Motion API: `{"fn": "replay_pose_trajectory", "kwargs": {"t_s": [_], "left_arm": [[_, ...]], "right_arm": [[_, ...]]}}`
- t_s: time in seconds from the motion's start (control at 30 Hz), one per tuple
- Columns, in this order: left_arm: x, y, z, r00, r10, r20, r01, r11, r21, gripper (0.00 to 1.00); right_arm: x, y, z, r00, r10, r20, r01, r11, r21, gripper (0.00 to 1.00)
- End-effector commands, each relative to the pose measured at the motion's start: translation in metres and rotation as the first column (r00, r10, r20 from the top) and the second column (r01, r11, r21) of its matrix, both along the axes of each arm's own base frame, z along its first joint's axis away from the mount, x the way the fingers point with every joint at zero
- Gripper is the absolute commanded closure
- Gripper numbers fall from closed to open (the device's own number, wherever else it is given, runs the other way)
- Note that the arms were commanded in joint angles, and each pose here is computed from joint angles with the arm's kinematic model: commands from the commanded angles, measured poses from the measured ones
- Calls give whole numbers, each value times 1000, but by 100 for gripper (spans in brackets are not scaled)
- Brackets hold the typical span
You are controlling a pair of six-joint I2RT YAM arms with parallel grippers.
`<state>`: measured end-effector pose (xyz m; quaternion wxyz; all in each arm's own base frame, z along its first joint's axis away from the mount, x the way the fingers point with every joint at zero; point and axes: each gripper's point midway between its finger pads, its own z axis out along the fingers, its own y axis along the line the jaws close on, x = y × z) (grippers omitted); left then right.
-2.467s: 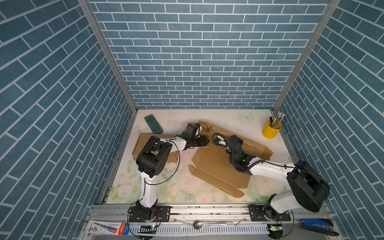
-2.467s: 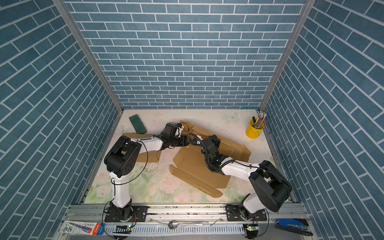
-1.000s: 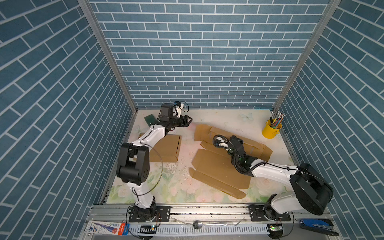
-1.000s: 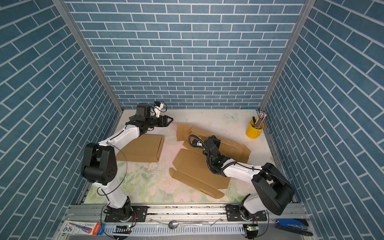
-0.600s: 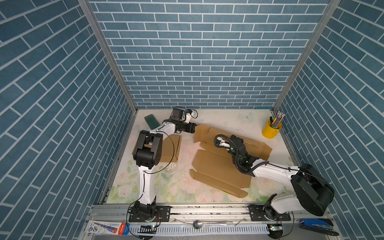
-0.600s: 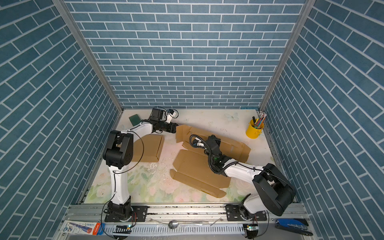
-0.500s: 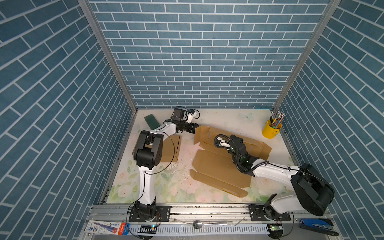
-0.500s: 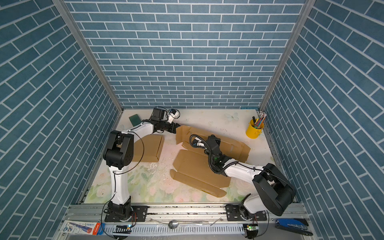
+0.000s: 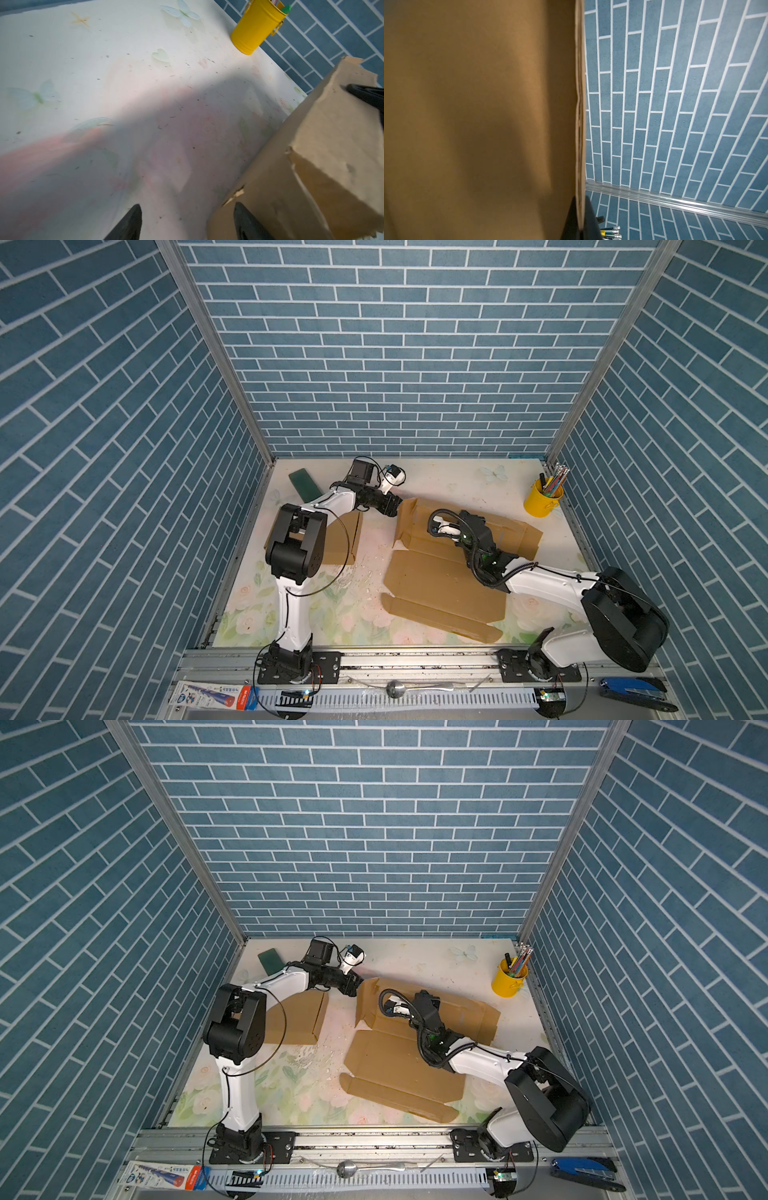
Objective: Fold the paper box
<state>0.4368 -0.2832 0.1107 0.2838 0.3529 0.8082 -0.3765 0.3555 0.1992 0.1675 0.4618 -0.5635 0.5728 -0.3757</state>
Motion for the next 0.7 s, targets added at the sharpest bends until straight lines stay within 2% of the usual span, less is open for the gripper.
{"fn": "replay_pose_trajectory", "kwargs": {"t_s": [0.0, 0.23, 0.47, 0.67], "left_arm": [[-25, -8, 8, 997, -69, -36, 68, 997, -25, 30], [-41, -5, 9, 996, -62, -58, 60, 998, -33, 30], [-56, 1, 5, 997, -47, -69, 45, 999, -28, 24], [-67, -2, 0, 997, -60, -58, 58, 998, -39, 23]], "right_arm": [[-5, 1, -1, 1000, 31, 5, -31, 999, -22, 100], [-8, -3, 0, 1000, 27, 8, -27, 999, -24, 100], [-11, -4, -2, 1000, 26, 6, -26, 999, -26, 100], [-12, -1, -5, 999, 38, -2, -38, 999, -25, 100]]}}
